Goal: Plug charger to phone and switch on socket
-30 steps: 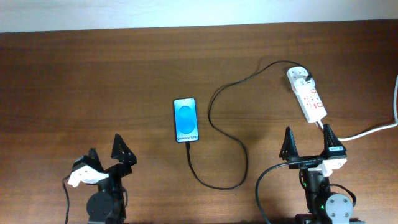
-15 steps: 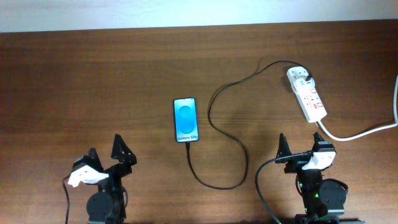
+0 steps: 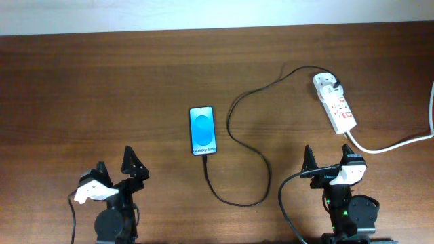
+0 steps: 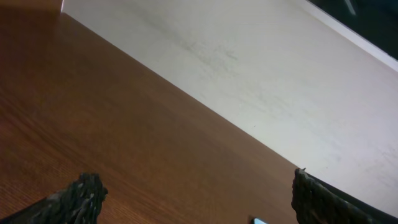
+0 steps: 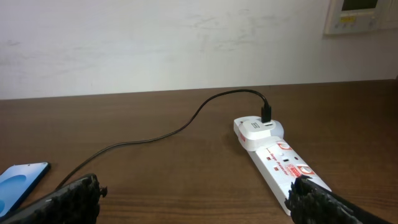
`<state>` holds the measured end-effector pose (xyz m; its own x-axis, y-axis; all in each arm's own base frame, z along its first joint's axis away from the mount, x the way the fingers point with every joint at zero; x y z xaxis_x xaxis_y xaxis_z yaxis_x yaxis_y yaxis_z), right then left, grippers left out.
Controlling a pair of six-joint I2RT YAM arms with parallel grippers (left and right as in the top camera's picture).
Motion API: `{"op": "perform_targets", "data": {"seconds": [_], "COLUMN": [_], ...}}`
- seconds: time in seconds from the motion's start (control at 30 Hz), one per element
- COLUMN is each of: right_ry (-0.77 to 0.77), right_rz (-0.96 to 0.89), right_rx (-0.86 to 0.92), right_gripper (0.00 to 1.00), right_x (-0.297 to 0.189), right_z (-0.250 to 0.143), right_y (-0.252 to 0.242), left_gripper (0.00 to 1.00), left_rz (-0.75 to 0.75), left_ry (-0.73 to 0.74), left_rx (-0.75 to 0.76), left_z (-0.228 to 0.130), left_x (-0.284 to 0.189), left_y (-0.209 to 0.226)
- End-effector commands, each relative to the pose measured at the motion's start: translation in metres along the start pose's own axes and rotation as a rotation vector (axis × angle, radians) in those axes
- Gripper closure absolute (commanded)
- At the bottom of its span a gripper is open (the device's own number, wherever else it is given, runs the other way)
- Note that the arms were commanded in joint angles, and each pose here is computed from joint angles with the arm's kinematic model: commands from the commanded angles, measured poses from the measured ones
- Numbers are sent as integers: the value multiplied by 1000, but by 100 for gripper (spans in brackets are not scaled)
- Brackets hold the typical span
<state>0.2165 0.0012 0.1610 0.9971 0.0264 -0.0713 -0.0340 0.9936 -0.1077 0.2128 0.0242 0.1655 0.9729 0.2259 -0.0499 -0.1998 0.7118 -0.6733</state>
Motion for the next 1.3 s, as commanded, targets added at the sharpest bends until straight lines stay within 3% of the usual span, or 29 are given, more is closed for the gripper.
{"op": "perform_targets", "data": {"seconds": [0.0,0.17,0.2,0.27,0.43,1.27], "right_ry": [2,2,2,2,2,2], "right_rz": [-5,-5,-5,-5,-5,-5], "right_rx": [6,6,6,6,6,6], "right_gripper": [2,2,2,2,2,2], "right_x": [0,0,0,0,0,0], "right_z": [-2,-2,-2,-2,-2,-2], "right_y": [0,0,0,0,0,0], "left_gripper": [1,1,1,1,1,1], "left_rz": [14,8,-2,-166,-295,-232], "left_ry": [-6,-15,2,115,171,141], "left_rx": [15,30,85,455,629,645], "left_z": [0,2,-1,-22,-37,-27], "left_x": [0,0,0,-3,-8,-4], "left_y": [3,2,1,-17,-29,-18]}}
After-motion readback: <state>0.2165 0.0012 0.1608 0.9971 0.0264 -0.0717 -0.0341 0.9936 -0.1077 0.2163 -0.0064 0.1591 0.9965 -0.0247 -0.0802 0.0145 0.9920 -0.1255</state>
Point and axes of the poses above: each gripper's point midway between its finger pads, its own x axis out along the fingers, its own y axis along the line the jaws close on, z = x × y, the point moved 3 cm from there along -x, back along the fingers, and after that the axes turned 11 degrees about -x, right-handed, at the moved point
